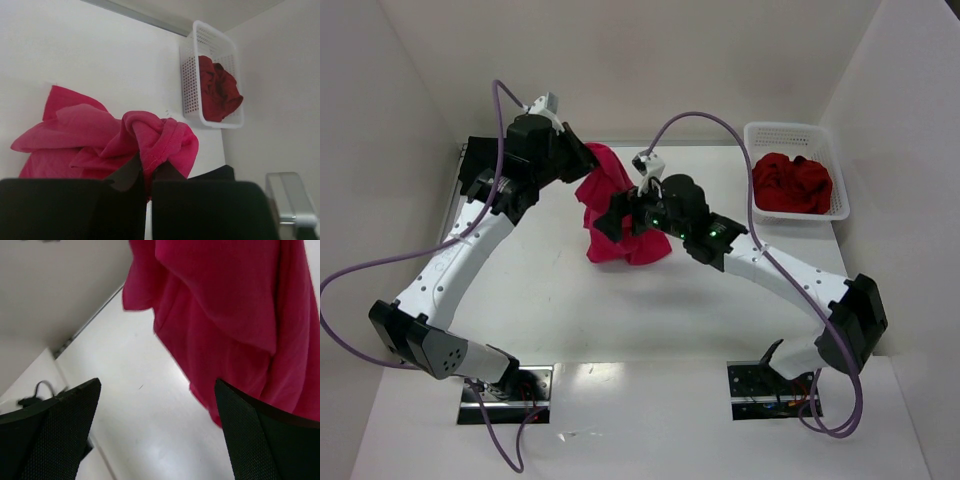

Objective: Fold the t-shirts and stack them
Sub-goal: Flatten out the tshirt

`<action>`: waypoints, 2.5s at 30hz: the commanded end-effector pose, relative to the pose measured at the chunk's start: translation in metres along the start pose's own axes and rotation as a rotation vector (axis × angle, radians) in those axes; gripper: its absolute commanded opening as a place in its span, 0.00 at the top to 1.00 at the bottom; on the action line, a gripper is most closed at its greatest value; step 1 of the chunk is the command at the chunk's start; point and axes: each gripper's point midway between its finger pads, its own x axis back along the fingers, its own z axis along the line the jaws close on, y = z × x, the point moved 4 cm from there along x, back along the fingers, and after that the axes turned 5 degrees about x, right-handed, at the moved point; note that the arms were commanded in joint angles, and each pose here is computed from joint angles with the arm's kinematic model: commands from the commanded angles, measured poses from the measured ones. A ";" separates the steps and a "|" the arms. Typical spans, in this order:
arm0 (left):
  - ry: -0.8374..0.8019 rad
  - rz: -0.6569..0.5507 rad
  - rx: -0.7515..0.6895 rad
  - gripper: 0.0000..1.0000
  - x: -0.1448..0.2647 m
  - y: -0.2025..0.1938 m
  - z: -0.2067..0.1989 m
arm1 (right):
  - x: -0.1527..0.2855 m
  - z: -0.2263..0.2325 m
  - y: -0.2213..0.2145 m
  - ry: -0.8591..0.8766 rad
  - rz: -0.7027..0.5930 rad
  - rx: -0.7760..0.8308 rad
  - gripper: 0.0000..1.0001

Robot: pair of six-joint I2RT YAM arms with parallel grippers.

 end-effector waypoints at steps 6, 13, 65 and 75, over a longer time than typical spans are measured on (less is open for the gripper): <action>-0.181 -0.071 0.070 1.00 0.028 0.026 -0.044 | -0.040 -0.025 0.024 -0.371 -0.140 0.135 0.00; -0.183 -0.084 0.072 1.00 0.029 0.031 -0.044 | -0.058 -0.057 0.020 -0.615 -0.114 0.190 0.00; -0.601 0.266 -0.558 0.00 0.001 -0.079 0.067 | 0.112 -0.019 0.231 -0.551 -0.517 0.074 1.00; -0.593 0.270 -0.653 0.03 -0.040 -0.088 0.079 | 0.143 0.003 0.248 -0.482 -0.564 0.035 1.00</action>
